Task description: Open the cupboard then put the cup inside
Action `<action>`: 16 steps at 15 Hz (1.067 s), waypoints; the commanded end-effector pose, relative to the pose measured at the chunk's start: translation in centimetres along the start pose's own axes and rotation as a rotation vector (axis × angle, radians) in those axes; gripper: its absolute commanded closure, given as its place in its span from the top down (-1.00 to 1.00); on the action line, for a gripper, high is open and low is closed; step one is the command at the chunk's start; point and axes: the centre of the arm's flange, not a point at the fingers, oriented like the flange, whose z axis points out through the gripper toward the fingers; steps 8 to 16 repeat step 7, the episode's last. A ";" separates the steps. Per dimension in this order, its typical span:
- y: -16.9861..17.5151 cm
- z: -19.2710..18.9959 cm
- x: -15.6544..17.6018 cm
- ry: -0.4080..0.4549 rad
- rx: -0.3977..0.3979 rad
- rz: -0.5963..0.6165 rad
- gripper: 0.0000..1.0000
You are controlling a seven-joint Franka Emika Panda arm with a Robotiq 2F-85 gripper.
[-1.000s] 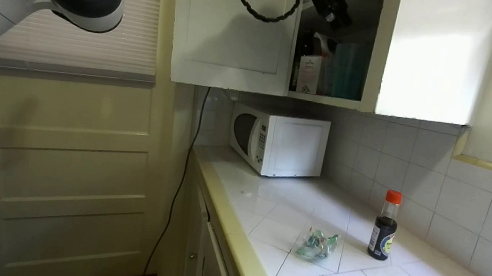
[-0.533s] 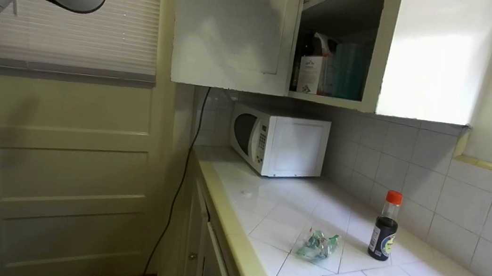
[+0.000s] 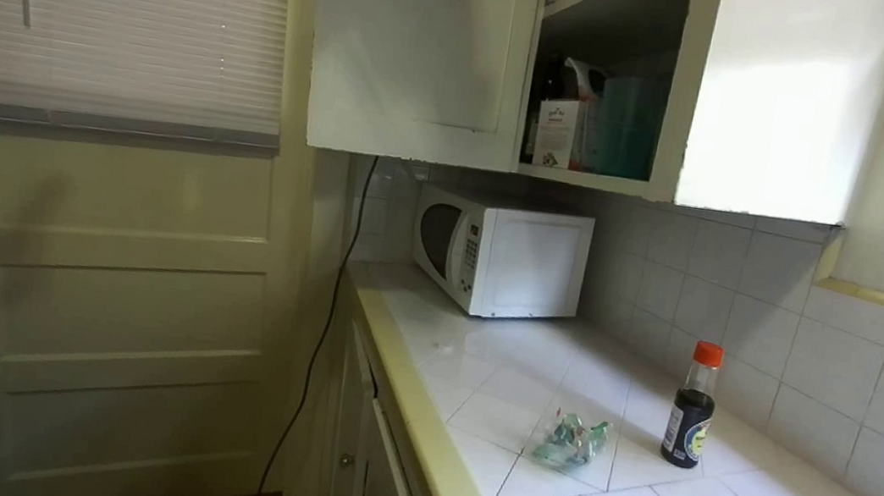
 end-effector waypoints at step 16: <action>-4.2 2.8 -4.5 0.038 0.283 0.252 1.00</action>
